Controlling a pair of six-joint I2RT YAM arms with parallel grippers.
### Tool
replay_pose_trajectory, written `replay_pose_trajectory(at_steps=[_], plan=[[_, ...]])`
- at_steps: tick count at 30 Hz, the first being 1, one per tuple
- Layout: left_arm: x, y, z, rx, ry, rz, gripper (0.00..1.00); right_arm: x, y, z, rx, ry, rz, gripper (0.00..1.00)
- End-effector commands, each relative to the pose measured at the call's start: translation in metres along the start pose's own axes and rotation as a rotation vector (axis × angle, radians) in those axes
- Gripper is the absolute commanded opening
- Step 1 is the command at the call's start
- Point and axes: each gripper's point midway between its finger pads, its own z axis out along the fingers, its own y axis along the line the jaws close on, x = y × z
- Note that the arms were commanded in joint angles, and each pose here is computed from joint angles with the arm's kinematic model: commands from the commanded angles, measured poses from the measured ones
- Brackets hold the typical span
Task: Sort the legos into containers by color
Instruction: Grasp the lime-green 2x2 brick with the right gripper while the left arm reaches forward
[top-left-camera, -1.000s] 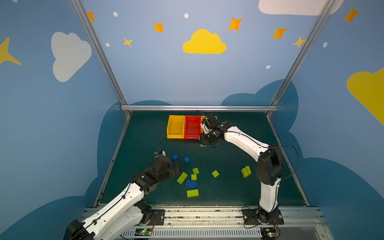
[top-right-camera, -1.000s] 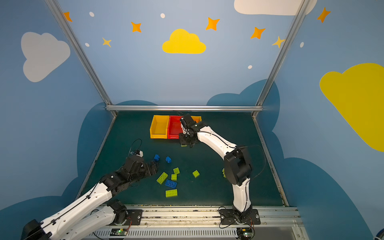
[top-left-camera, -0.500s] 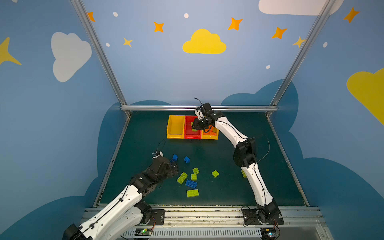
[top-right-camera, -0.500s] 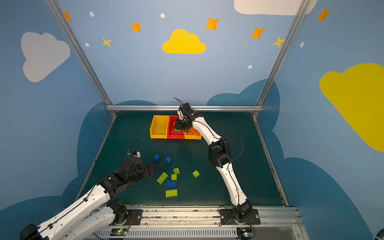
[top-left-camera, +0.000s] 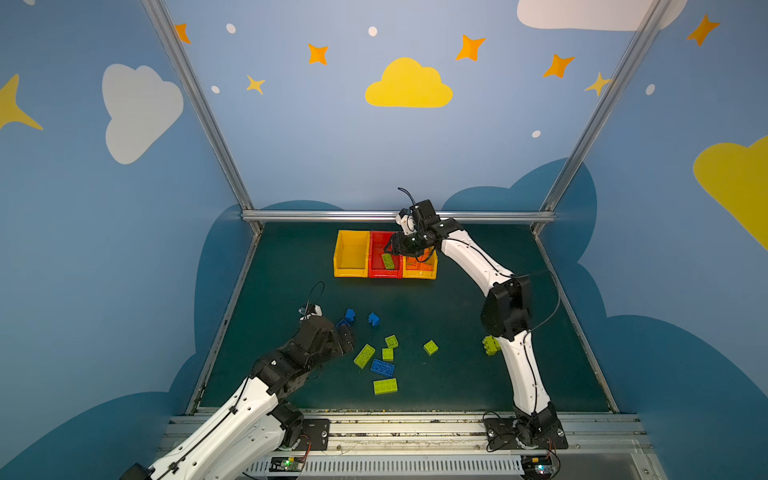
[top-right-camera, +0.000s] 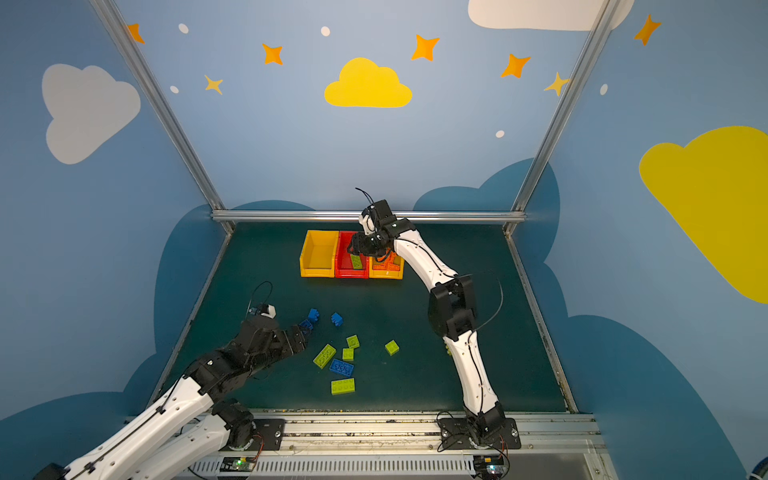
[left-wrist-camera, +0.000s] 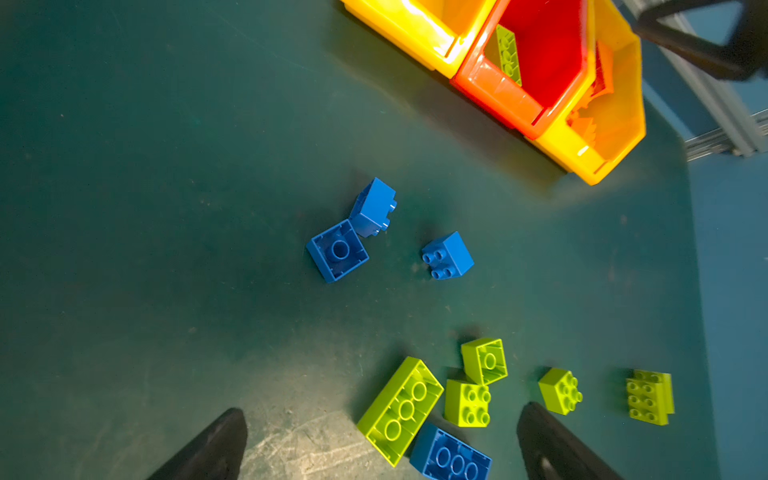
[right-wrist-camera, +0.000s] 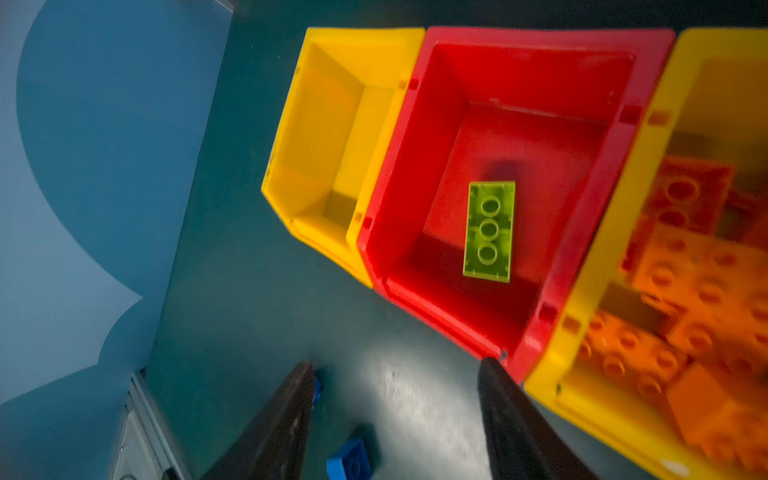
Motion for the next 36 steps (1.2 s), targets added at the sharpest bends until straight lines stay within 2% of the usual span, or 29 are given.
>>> replay_pose_trajectory(at_steps=[1,10,18,24,31,36], plan=[[0.002,-0.009,-0.009,0.041,0.018,-0.015,1.0,0.013,0.018,-0.045,0.001,-0.057,-0.049,0.62],[0.03,-0.038,-0.008,0.155,0.087,0.026,1.0,0.163,-0.023,-0.071,0.173,0.118,-0.045,0.64],[0.057,-0.061,0.001,0.175,0.117,0.11,1.0,0.261,-0.048,-0.087,0.273,0.22,-0.054,0.64],[0.075,-0.082,0.008,0.17,0.14,0.194,1.0,0.29,-0.059,-0.094,0.287,0.216,-0.049,0.64],[0.092,-0.098,0.02,0.168,0.184,0.245,1.0,0.297,-0.059,-0.086,0.272,0.229,-0.055,0.64],[0.092,-0.098,0.022,0.152,0.181,0.253,1.0,0.297,-0.057,-0.077,0.264,0.244,-0.074,0.63]])
